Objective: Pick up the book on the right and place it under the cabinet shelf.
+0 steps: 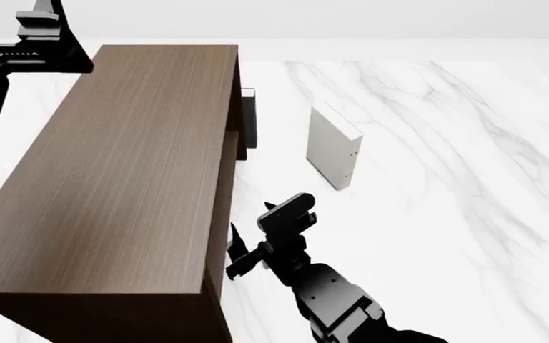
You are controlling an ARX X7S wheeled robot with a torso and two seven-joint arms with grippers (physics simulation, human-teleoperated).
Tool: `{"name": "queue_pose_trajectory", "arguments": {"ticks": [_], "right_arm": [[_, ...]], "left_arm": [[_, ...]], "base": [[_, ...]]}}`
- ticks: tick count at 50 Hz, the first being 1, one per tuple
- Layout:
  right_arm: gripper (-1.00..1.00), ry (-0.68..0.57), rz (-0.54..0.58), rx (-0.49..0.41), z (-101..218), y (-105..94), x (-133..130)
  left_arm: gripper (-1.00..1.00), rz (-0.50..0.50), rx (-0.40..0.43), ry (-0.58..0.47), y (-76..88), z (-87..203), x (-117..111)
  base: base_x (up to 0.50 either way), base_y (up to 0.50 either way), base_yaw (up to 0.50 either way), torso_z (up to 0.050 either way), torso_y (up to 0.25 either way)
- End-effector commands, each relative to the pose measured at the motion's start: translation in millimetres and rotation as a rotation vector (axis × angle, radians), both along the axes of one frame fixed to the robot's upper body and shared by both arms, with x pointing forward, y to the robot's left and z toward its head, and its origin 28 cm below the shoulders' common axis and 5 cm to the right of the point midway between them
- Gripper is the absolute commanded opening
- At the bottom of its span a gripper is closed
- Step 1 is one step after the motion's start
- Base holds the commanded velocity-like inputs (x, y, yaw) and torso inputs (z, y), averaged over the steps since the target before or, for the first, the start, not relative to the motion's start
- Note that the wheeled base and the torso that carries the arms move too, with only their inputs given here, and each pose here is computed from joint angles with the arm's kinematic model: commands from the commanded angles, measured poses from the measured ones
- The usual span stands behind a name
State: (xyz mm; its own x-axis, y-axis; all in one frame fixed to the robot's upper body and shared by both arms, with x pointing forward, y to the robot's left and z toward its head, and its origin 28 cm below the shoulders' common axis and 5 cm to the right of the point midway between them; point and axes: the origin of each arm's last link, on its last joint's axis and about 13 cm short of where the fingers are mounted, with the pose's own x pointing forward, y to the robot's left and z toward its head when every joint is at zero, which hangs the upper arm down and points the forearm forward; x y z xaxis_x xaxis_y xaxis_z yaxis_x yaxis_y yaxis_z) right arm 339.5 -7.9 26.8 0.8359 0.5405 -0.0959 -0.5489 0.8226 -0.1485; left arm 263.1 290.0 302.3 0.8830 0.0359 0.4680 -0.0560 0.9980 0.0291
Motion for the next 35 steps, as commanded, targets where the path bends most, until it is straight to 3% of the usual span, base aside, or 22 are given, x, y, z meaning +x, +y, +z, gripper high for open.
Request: {"name": "queue_pose_trajectory", "arguments": {"ticks": [1, 10, 16, 21, 35], "right_arm": [[1.00, 0.063, 0.109, -0.130, -21, 0.4, -15], [1.00, 0.066, 0.186, -0.075, -20, 7.2, -19], [1.00, 0.057, 0.172, -0.092, -21, 4.4, -18], [1.00, 0.026, 0.096, -0.107, -19, -1.8, -12], [1.00, -0.025, -0.263, -0.155, -4, -35.7, 9]], "left_arm": [[1.00, 0.004, -0.003, -0.003, 1.6, 1, -1], [1.00, 0.003, -0.001, -0.002, 1.0, 0, -1], [1.00, 0.003, 0.000, -0.002, 0.7, 0, -1], [1.00, 0.003, -0.002, 0.000, 1.1, -1, 0], [1.00, 0.006, -0.004, 0.001, 1.5, -1, -2]], "base": [[0.00, 0.00, 0.00, 0.000, -0.011], [0.00, 0.00, 0.00, 0.000, -0.001], [0.00, 0.00, 0.00, -0.002, -0.002], [0.00, 0.00, 0.00, 0.000, -0.002], [0.00, 0.00, 0.00, -0.001, -0.003]]}}
